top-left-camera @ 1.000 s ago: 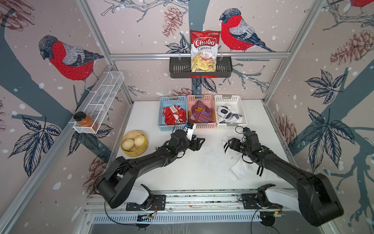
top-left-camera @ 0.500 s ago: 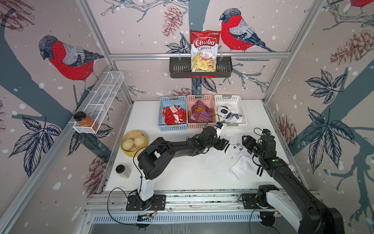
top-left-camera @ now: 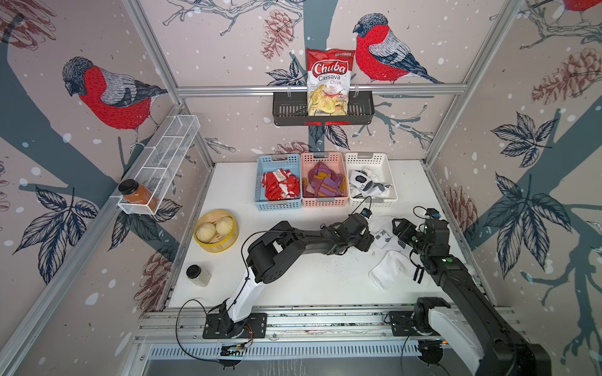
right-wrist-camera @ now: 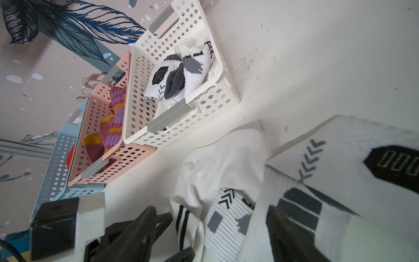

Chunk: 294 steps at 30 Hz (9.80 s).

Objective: Sort the socks into the basket by color
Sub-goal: Pick up the sock at the center of the board, then place the sock at the center of the board, then pick up the sock at the center of the board, then place the sock in the bin, then pick up the sock at the center of the board.

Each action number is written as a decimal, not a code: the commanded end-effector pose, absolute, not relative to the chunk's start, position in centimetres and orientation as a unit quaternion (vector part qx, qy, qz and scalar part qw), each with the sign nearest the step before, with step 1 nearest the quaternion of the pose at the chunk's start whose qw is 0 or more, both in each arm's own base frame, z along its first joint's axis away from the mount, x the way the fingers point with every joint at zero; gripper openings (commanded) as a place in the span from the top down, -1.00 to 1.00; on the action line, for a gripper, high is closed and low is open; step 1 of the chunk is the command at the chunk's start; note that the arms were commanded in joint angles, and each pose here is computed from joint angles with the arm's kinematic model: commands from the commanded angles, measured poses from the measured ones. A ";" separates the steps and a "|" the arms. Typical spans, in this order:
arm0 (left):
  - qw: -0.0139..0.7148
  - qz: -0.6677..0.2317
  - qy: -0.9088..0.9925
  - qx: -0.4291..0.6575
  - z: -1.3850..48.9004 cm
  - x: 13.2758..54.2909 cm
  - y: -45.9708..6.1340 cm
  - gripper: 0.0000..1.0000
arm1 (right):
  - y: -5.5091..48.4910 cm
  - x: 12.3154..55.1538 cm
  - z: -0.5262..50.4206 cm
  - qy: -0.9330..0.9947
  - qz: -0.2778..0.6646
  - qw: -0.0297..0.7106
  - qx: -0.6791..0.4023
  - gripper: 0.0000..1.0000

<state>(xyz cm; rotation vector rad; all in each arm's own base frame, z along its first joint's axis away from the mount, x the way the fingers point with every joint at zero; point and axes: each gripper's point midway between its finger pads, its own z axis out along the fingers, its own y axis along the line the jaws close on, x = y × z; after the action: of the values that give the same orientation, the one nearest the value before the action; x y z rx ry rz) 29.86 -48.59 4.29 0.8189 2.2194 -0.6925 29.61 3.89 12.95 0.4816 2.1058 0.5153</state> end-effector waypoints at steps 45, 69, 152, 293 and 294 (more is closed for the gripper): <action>0.380 -0.204 0.838 0.335 13.5 30.4 -40.5 1.00 | 1.1 27.9 10.8 0.876 0.145 0.390 0.244 -0.54; 0.393 -0.203 0.839 0.316 16.6 30.4 -37.1 1.00 | 0.5 28.0 9.5 0.879 0.143 0.378 0.254 -0.54; 0.433 -0.230 0.830 0.266 18.4 32.8 -31.4 0.21 | 10.5 36.0 33.5 0.780 0.307 0.543 0.052 0.55; 0.279 -0.291 0.883 0.242 5.1 32.0 -33.2 1.00 | 6.0 33.8 16.5 0.895 0.175 0.371 0.174 -0.45; 0.279 -0.295 0.880 0.245 5.4 31.9 -33.4 1.00 | 5.9 33.9 16.8 0.895 0.173 0.372 0.176 -0.45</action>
<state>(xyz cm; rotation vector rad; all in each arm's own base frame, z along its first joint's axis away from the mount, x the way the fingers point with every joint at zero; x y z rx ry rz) 31.60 -32.43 3.96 0.6366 2.4246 -0.7354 33.90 6.43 16.48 0.4269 2.2866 0.4741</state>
